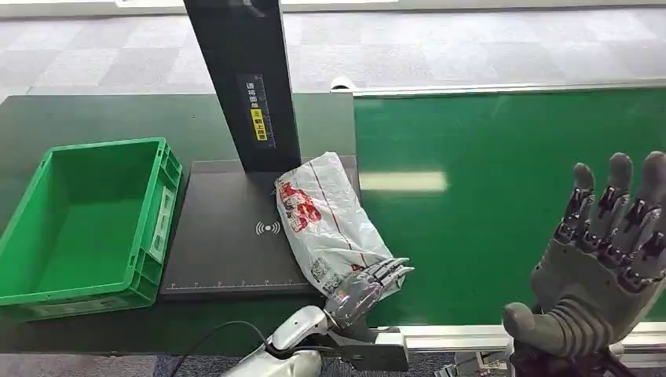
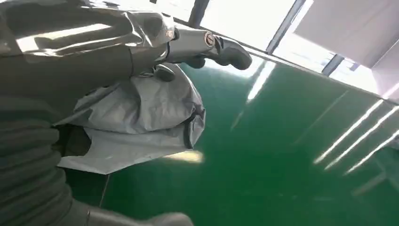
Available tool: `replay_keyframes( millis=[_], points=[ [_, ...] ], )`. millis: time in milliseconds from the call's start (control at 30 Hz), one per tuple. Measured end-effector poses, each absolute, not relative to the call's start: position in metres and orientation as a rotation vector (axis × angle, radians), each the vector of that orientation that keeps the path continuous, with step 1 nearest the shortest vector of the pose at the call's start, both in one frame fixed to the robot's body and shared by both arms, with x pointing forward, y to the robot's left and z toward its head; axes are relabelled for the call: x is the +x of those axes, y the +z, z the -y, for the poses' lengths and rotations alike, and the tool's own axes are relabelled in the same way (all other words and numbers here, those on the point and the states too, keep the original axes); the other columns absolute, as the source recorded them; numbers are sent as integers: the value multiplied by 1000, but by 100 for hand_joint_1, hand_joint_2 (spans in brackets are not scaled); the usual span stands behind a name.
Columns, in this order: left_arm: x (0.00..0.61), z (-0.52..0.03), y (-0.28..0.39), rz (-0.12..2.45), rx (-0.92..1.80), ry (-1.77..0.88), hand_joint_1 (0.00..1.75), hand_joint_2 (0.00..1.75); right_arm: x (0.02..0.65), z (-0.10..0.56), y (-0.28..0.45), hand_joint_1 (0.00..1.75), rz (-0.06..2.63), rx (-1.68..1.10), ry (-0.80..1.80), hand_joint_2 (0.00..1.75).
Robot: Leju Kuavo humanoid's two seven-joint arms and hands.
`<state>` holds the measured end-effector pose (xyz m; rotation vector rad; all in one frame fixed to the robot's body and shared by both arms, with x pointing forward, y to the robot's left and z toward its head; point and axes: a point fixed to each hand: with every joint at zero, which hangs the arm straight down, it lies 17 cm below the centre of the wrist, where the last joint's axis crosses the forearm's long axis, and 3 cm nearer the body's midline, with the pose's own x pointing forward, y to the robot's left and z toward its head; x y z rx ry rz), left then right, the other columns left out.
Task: Moved the parcel from conveyor to table for the left to box.
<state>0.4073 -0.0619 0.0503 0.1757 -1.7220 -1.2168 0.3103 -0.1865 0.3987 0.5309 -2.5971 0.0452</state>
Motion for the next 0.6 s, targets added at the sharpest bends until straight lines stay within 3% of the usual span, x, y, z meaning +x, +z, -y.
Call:
replay_keyframes(
  millis=[300, 600],
  points=[
    [414, 70, 102, 1873, 85, -1076, 0, 175, 317, 188, 410, 0, 2601, 525, 15, 175],
    [419, 71, 169, 2077, 345, -1111, 0, 175, 321, 192, 418, 0, 2619, 505, 2, 175]
  ],
)
